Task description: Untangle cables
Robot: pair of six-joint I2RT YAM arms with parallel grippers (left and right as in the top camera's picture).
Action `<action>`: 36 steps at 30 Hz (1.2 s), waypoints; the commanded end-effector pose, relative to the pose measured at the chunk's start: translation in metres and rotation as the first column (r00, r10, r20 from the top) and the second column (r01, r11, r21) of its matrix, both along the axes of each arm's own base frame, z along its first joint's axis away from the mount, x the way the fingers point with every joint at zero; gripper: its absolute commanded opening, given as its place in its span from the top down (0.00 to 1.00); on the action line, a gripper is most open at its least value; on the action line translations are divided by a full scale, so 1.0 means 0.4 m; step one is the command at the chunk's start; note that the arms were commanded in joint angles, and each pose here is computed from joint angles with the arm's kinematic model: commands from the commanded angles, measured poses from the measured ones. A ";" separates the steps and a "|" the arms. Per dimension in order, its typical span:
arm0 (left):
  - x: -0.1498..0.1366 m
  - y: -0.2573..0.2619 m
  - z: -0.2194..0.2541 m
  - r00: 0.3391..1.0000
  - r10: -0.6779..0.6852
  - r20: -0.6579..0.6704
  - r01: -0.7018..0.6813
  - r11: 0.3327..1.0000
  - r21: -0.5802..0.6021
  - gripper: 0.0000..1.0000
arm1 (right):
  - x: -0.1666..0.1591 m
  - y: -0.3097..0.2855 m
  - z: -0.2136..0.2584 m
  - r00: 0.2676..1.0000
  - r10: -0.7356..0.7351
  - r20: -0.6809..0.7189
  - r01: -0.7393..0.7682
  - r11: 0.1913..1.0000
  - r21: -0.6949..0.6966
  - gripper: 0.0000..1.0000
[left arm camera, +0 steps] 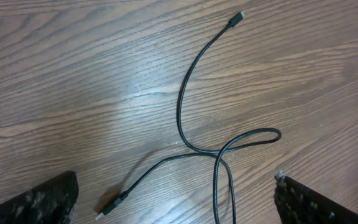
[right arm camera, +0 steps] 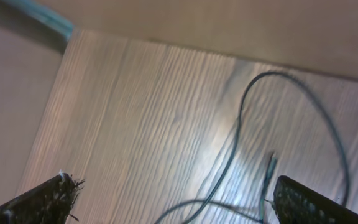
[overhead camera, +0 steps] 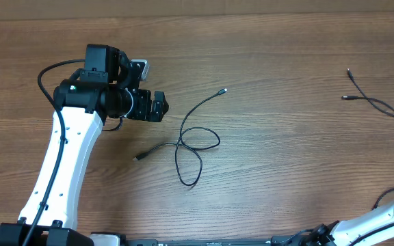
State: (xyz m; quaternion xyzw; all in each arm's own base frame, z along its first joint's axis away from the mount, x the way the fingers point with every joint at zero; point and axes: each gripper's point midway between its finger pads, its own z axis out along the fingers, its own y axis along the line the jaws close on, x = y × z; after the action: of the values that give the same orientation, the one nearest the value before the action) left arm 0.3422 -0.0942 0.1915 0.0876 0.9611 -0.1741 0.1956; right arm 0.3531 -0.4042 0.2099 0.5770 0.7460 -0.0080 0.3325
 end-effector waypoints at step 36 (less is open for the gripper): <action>0.011 0.008 0.011 1.000 0.018 0.008 -0.018 1.000 -0.002 0.00 | 0.169 1.139 -0.096 0.517 0.855 -0.045 -0.695 0.450 0.560 0.00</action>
State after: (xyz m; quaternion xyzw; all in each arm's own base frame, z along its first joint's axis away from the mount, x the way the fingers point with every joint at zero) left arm 0.3422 -0.0942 0.1915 0.0876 0.9611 -0.1741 0.1956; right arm 0.4253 0.0285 0.1741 0.2064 0.9522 0.2204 0.0466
